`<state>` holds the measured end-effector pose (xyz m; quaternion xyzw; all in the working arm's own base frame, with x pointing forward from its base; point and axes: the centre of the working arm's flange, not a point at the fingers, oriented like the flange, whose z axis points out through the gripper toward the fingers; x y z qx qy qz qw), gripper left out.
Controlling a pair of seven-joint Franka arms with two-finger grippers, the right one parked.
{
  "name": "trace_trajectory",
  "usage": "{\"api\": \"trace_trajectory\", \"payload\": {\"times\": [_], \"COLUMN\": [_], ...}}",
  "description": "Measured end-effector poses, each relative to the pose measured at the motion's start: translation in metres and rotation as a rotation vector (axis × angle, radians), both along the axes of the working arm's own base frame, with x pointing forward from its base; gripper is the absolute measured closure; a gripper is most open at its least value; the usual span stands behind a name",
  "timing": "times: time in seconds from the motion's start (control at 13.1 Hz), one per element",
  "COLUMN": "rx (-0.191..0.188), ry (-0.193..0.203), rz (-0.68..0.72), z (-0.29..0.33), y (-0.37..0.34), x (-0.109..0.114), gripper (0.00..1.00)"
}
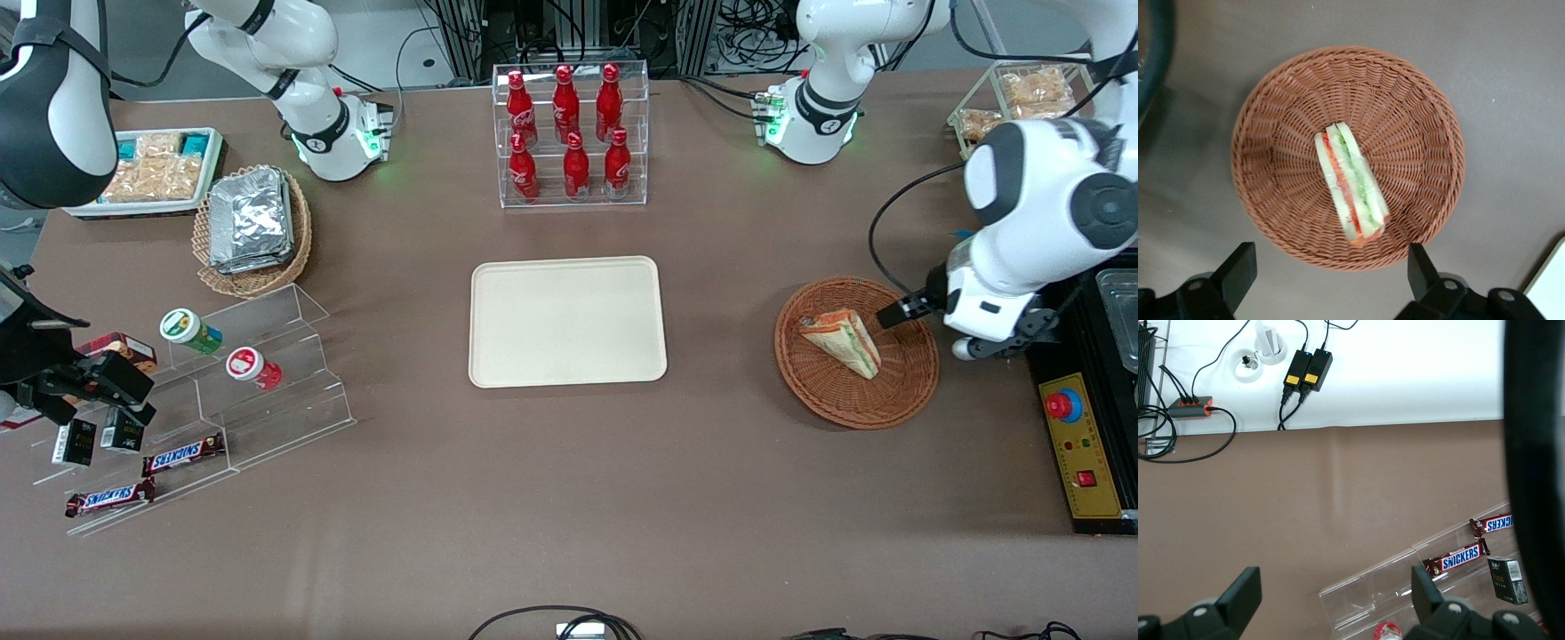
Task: Place sandwich from basket to tray
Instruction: 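Lower the open left gripper around the sandwich and close it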
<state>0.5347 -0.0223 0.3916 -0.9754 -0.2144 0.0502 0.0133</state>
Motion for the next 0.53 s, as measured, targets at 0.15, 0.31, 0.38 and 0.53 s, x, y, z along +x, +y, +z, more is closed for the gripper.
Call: {"api": "trace_trajectory", "payload": {"times": [0.15,0.31,0.38,0.53], "rx": [0.008,0.014,0.018,0.022], "ry": [-0.017,-0.007,0.002,0.004], "rz": [0.079,0.135,0.156,0.200], "z": [-0.022,-0.042,-0.050,-0.062], "y": [-0.013,-0.022,-0.026,-0.032], "x": [-0.005,-0.009,-0.009,-0.008], "gripper": [0.00,0.00,0.00,0.00]}}
